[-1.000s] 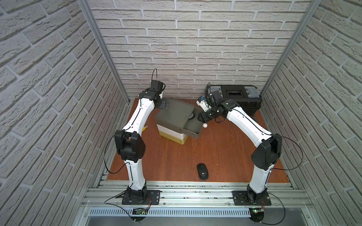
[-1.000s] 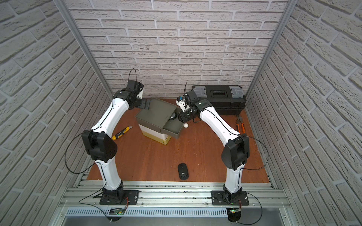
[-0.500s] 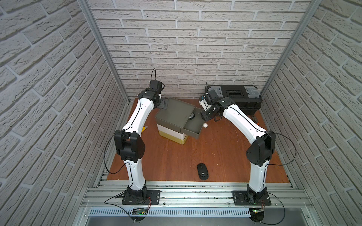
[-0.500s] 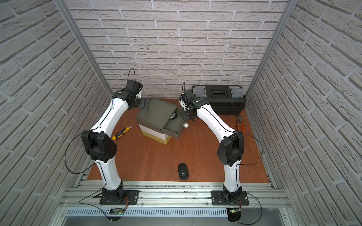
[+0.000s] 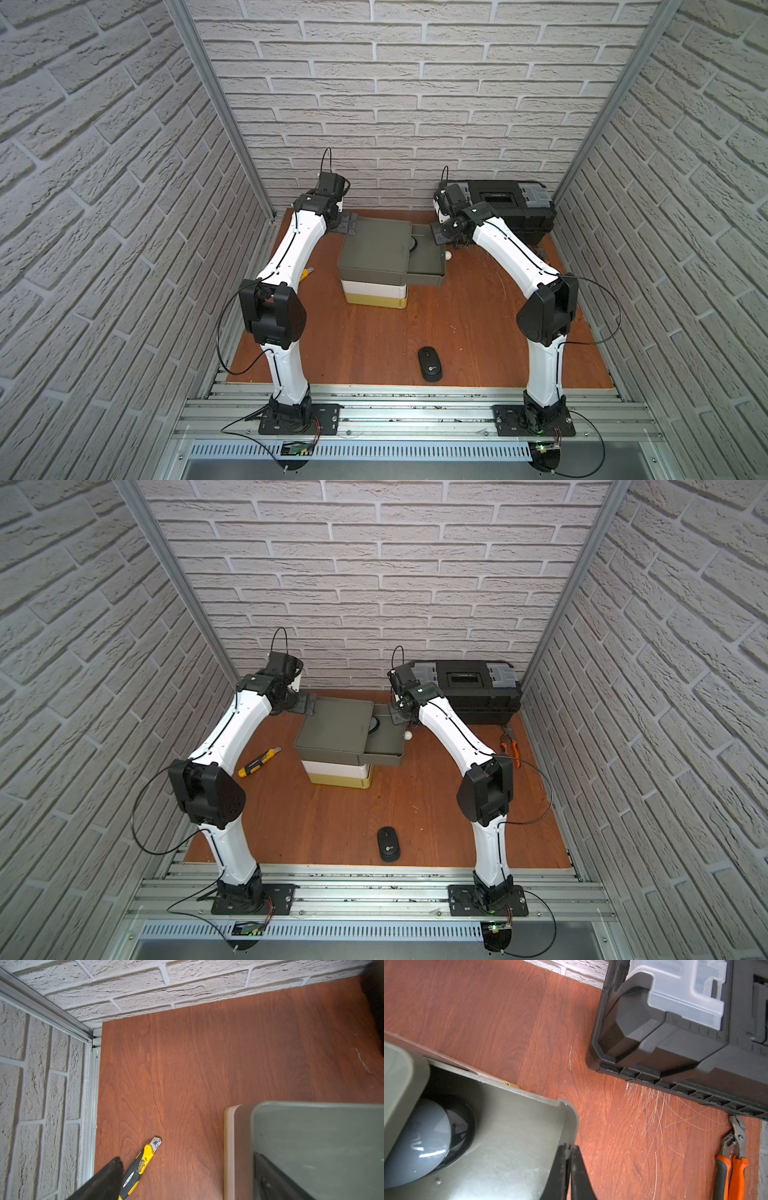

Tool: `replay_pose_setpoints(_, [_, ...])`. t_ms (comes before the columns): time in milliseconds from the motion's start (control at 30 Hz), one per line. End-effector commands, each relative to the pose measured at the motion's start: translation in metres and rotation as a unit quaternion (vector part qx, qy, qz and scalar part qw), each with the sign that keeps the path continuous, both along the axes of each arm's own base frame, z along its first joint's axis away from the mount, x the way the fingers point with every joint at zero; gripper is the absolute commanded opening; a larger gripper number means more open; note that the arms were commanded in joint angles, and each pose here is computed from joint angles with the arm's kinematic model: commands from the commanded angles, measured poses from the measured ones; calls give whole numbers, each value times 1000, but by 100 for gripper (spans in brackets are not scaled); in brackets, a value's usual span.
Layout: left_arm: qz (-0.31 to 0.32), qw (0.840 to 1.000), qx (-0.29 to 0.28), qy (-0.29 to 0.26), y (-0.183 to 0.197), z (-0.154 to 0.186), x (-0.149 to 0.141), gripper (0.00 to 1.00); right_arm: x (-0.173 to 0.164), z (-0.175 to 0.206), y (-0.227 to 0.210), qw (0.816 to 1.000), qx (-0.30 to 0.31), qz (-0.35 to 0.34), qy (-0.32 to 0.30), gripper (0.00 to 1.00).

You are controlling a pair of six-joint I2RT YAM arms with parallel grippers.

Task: Take the mice out of the drawer
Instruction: Open the drawer in the storage box.

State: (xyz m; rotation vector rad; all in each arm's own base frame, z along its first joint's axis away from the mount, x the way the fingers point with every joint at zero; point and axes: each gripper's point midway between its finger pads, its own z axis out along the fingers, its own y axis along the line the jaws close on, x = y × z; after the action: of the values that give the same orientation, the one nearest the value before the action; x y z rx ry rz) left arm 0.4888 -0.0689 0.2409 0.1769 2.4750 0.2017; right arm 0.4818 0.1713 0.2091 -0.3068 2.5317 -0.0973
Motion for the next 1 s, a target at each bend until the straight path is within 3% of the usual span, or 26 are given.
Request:
replay_pose_setpoints(0, [43,990,105,86,45,-49,-14,98,-47,-37,-30,988,-93,36,120,2])
replay_pose_setpoints(433, [60,982,167,60,68,-16,-10,98,-50,-28,-72,986,-132,-12,105,2])
replay_pose_setpoints(600, [62,976,200,59,76,-11,-5,98,-60,-14,-64,992,-91,-6,85,2])
replay_pose_setpoints(733, [57,975,211,51,78,-6,2,98,-62,-7,-78,991,-115,-27,67,2])
replay_pose_setpoints(967, [27,978,206,33,68,2,13,98,-62,-2,-73,994,-93,-23,55,2])
